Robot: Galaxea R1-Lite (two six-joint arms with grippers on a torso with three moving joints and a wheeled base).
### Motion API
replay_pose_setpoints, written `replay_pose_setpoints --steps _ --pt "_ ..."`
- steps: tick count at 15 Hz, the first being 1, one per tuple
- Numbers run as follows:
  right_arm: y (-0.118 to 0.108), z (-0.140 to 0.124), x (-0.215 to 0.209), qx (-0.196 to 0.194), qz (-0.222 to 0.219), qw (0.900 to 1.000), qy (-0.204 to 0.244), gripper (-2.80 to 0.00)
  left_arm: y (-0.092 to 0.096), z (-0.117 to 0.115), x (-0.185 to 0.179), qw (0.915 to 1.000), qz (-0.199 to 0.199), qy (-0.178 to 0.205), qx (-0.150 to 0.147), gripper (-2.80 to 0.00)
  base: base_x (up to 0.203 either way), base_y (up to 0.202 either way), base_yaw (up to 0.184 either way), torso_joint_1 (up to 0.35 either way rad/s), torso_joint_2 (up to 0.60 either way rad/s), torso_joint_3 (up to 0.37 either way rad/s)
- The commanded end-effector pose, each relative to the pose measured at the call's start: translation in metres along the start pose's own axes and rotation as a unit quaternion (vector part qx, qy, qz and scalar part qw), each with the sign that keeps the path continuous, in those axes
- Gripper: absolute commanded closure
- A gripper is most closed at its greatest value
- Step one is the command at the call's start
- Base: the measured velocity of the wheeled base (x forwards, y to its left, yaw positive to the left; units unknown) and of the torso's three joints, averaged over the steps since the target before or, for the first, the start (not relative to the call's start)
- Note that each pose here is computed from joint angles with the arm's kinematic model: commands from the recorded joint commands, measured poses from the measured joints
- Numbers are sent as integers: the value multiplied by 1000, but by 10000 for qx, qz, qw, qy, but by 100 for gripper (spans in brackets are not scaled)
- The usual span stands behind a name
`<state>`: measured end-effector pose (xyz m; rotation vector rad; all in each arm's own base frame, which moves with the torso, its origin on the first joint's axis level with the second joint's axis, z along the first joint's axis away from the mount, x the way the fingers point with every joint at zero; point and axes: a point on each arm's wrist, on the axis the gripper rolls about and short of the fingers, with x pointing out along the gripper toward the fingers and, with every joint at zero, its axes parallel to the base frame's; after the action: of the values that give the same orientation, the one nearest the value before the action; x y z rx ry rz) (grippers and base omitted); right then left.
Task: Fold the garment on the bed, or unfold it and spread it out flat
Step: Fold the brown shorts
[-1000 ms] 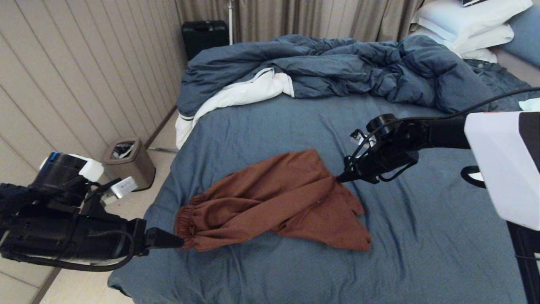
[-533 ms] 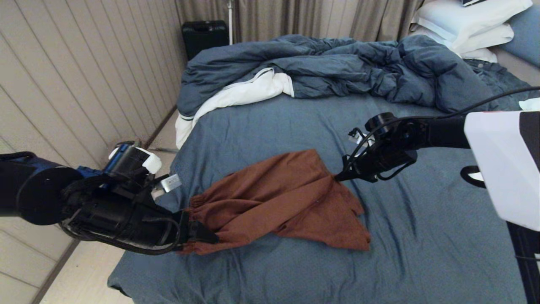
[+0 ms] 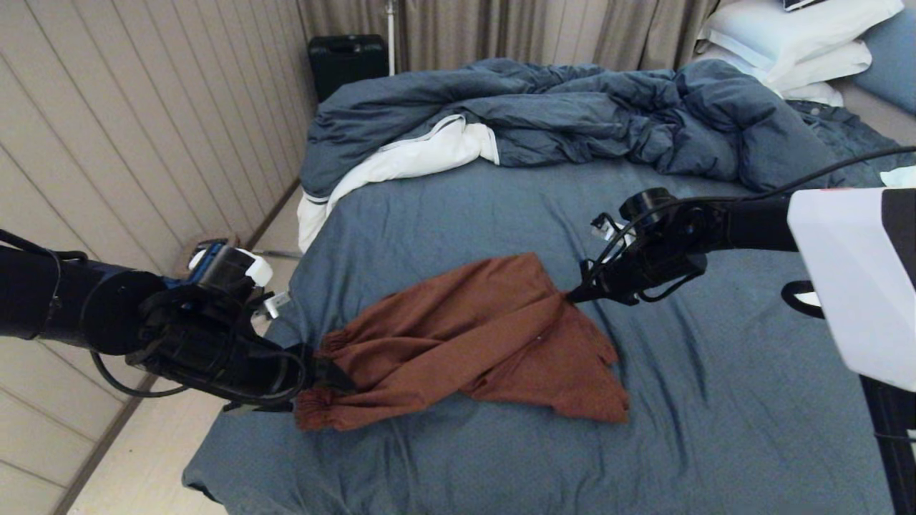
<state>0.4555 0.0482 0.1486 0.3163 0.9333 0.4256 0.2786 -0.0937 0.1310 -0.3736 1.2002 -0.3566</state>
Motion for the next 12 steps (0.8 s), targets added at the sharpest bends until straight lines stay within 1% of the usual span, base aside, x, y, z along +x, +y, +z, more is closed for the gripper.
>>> replay_pose_setpoints --steps 1,5,7,9,12 --pt "-1 0 -1 13 9 10000 -11 0 7 4 11 9997 71 110 -212 -280 0 0 0 0 0 0" --pt "1 1 0 -31 42 10000 -46 0 11 22 23 9993 87 56 -369 -280 0 0 0 0 0 0" --pt "2 1 -1 -42 106 9999 -44 0 12 23 34 9990 106 196 -389 -280 0 0 0 0 0 0" --pt "3 2 -1 -67 134 9999 -75 0 8 24 44 9987 109 280 -415 -280 0 0 0 0 0 0" --pt "3 2 1 -83 212 9997 -80 0 0 18 54 9985 120 453 -288 -280 0 0 0 0 0 0"
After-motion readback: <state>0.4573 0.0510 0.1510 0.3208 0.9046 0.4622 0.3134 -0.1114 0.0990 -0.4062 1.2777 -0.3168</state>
